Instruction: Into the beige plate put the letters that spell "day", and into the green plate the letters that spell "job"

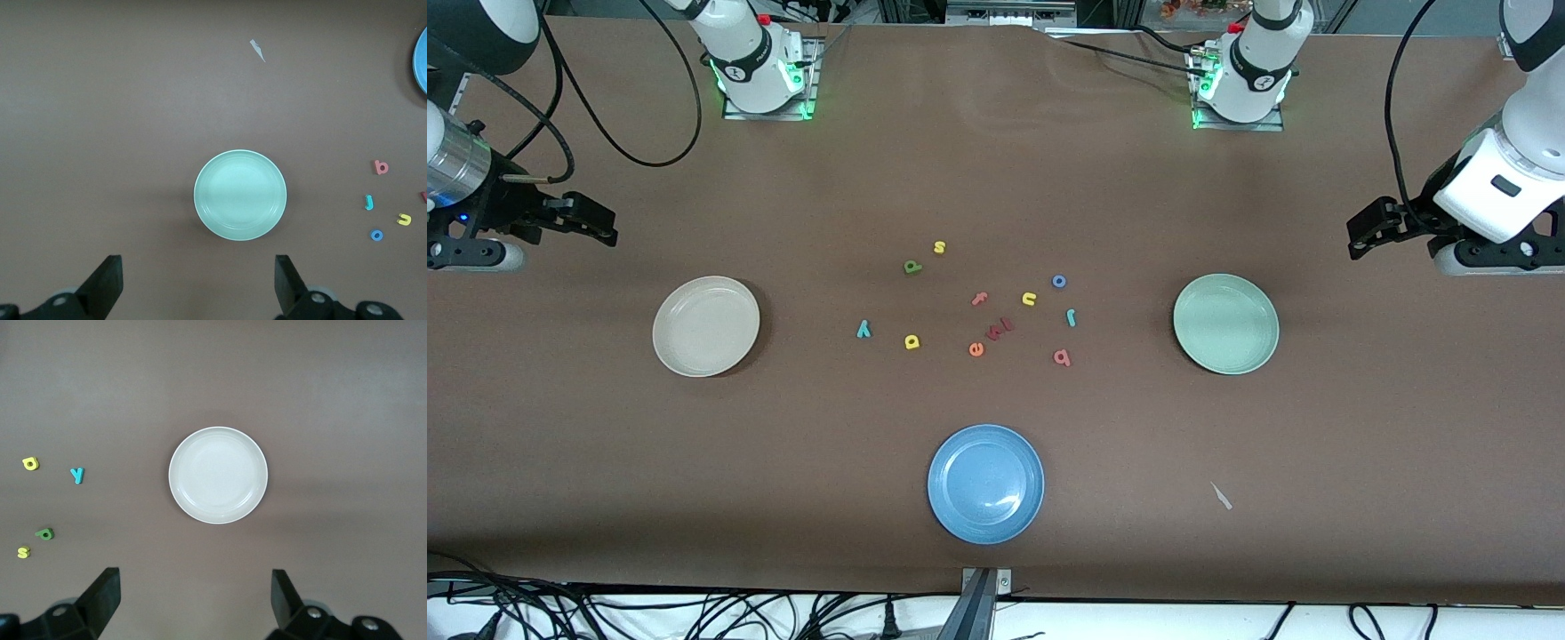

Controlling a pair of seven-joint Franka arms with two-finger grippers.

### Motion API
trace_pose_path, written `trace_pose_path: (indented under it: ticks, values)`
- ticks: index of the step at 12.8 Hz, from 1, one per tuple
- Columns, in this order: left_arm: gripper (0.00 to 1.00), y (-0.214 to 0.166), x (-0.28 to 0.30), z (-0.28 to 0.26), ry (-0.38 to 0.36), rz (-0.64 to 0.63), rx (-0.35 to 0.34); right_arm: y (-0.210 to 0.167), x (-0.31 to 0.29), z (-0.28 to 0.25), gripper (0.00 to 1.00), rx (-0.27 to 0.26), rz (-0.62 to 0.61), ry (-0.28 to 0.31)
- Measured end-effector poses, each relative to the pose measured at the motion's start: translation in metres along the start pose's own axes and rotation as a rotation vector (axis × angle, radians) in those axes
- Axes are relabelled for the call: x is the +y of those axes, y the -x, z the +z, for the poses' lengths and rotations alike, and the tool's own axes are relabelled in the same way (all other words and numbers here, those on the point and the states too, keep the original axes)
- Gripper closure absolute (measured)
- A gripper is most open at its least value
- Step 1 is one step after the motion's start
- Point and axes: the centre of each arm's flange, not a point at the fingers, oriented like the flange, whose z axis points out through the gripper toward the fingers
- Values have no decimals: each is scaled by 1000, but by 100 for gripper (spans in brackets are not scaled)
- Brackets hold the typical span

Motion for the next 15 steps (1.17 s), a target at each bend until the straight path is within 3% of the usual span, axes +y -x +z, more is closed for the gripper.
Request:
trace_pose_path:
  ticks: [5, 10, 15]
  values:
    - [0, 0, -1, 1, -1, 26, -4, 0, 0, 0, 0, 0, 0, 0]
    - [0, 9, 4, 2, -8, 71, -69, 0, 0, 0, 0, 0, 0, 0]
    - [0, 10, 4, -21, -6, 81, -48, 0, 0, 0, 0, 0, 0, 0]
